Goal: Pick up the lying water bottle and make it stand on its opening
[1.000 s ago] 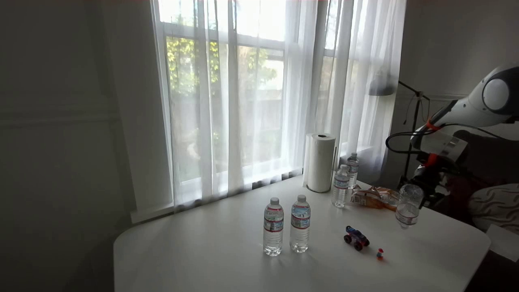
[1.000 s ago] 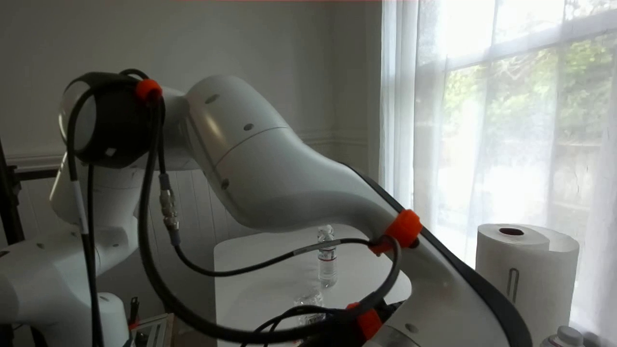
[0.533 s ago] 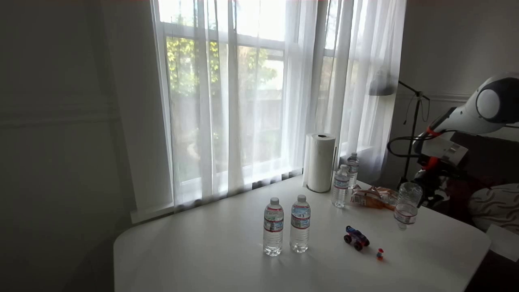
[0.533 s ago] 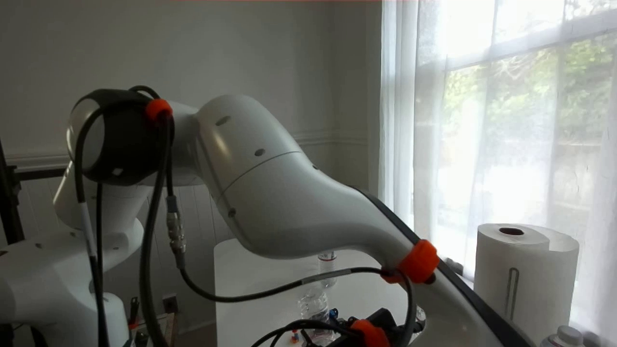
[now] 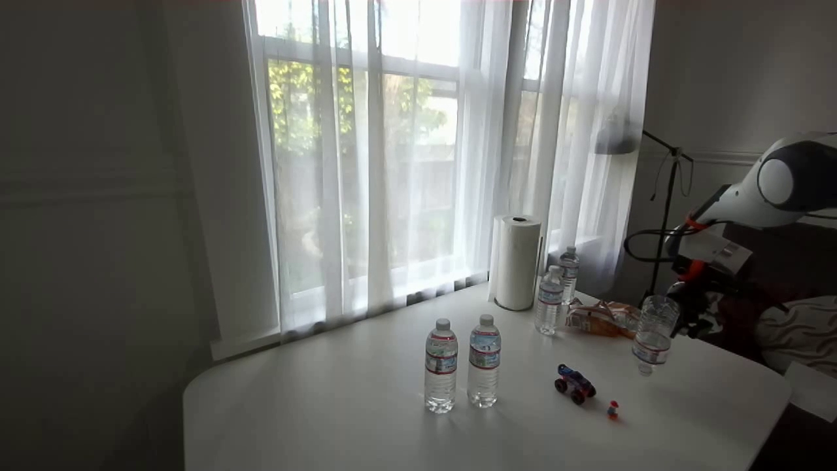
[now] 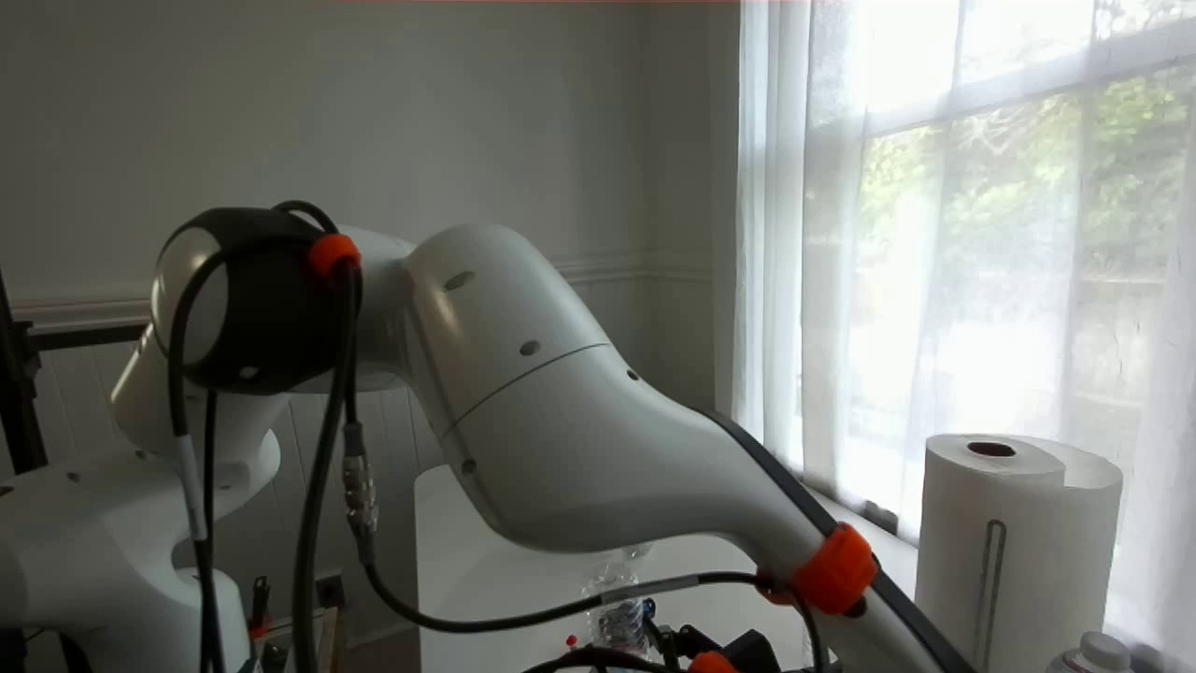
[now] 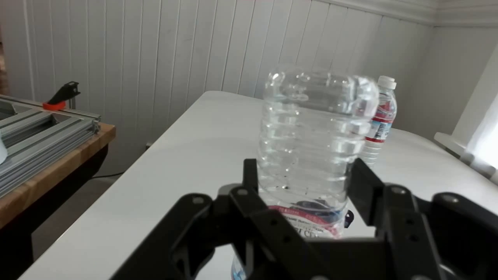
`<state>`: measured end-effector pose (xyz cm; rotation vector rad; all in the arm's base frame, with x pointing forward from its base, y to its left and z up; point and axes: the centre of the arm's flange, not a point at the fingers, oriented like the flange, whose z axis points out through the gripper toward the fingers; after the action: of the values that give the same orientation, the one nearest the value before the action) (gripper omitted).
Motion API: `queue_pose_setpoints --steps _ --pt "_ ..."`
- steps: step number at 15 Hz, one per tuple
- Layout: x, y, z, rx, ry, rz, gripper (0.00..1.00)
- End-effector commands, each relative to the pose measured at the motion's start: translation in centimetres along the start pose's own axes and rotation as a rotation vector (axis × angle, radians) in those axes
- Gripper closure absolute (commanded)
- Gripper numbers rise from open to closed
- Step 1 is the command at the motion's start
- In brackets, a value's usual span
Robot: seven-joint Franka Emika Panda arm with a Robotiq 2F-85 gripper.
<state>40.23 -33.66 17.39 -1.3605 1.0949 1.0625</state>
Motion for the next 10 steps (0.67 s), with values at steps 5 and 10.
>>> queue_pose_setpoints --steps 5,10 --pt "1.8 -0.3 -1.0 0.056 -0.074 -0.010 0.41" --pt "2.7 -0.3 -0.9 0.077 -0.093 -0.005 0.40"
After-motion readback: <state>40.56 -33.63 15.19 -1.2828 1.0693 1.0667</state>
